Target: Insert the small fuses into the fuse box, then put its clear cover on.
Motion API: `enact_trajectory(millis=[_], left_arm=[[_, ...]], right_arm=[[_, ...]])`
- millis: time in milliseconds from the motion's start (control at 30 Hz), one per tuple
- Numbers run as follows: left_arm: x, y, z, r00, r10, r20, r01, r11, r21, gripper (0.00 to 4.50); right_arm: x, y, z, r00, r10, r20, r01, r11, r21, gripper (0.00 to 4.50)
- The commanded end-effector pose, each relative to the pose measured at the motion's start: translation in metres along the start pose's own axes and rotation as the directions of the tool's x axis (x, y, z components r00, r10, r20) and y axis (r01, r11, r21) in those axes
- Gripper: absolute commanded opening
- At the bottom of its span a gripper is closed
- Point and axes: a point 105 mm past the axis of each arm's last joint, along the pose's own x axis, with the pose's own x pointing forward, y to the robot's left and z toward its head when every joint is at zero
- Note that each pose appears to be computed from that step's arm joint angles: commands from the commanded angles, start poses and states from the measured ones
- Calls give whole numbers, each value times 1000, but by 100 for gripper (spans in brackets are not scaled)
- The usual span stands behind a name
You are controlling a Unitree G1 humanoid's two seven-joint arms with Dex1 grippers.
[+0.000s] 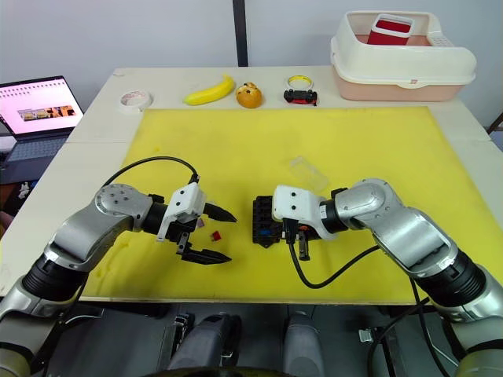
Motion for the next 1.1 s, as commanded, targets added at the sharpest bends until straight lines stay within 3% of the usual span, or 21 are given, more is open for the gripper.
enact_trajectory(millis=[33, 1100], left_arm=[[1, -4, 8, 1000, -8, 21, 7, 999, 35, 447], [2, -6, 8, 1000, -5, 20, 4, 999, 40, 447]], right_arm=[[-5, -6, 7, 1000, -28, 14, 29, 999, -32, 0], [0, -4, 2, 1000, 0, -4, -1, 1000, -31, 0]])
